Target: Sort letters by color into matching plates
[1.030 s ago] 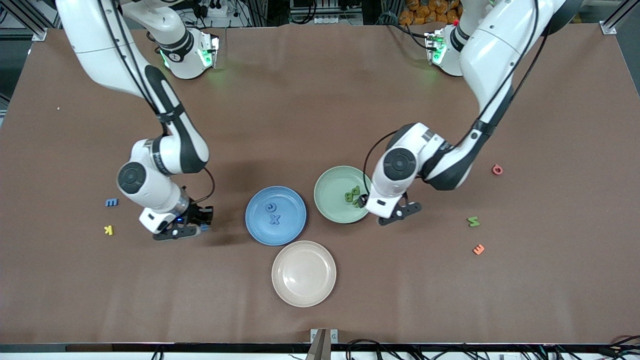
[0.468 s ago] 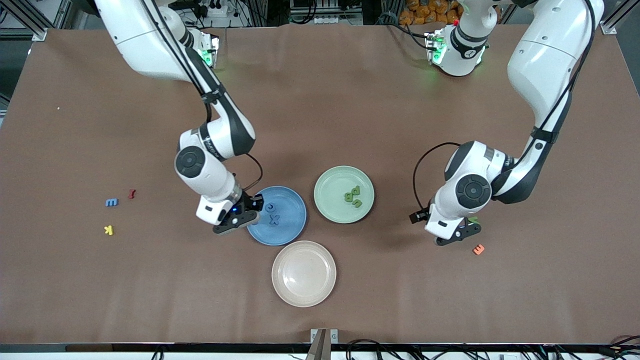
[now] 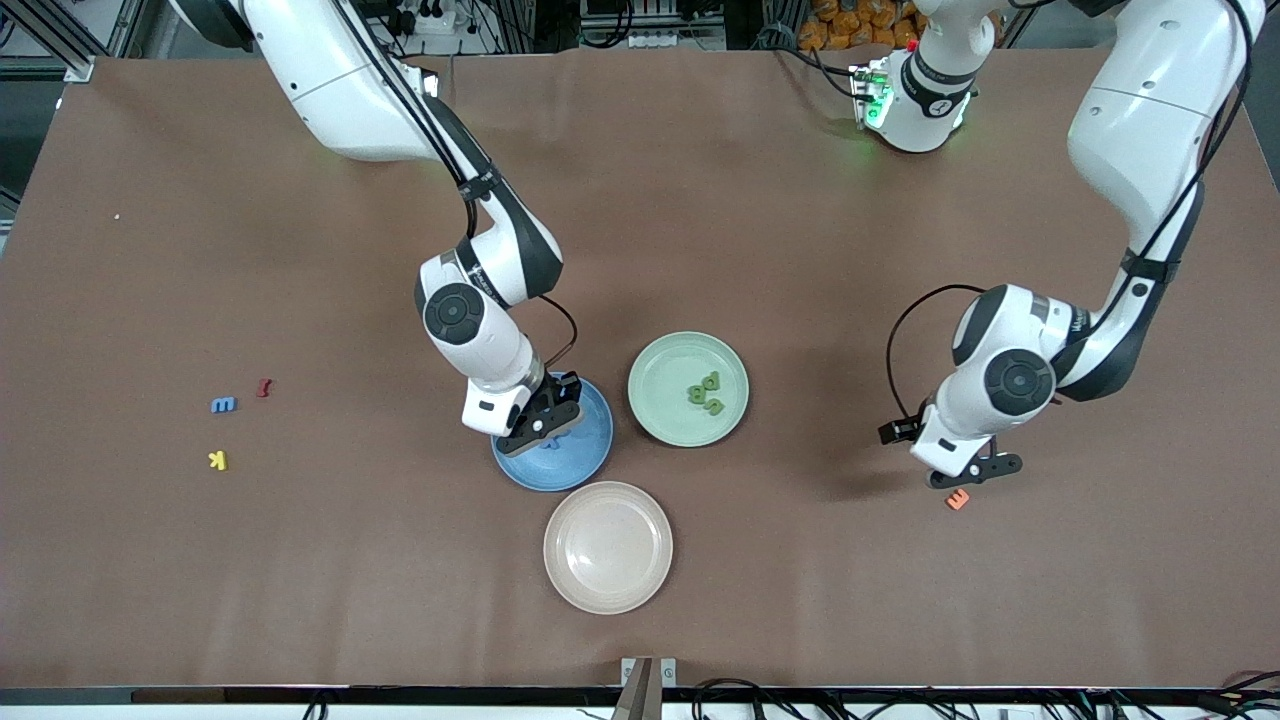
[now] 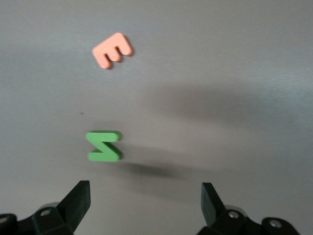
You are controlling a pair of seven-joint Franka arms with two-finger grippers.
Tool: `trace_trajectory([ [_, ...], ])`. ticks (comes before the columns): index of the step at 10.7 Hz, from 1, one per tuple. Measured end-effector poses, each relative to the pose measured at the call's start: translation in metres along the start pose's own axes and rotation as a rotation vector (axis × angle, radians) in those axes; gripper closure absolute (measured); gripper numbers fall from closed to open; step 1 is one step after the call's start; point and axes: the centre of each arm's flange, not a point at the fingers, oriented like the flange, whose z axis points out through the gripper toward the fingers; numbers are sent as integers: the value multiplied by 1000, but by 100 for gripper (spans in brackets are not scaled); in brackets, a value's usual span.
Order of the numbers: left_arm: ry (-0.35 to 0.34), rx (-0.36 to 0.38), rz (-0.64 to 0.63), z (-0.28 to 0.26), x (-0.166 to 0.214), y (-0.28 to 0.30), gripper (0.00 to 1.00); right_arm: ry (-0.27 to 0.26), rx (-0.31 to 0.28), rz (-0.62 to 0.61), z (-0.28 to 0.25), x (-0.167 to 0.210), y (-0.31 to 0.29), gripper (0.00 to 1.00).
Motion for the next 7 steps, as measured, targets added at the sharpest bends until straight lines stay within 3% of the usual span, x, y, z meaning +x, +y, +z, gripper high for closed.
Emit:
trace_trajectory([
  [4, 121, -68, 31, 10, -6, -32, 0, 30, -12, 4, -12, 11, 16, 7],
  [5, 134, -76, 34, 16, -8, -39, 0, 36, -19, -1, -15, 14, 30, 0],
  [7, 136, -63, 50, 25, -13, -46, 0, 44, -36, -22, -22, 16, 77, 0],
])
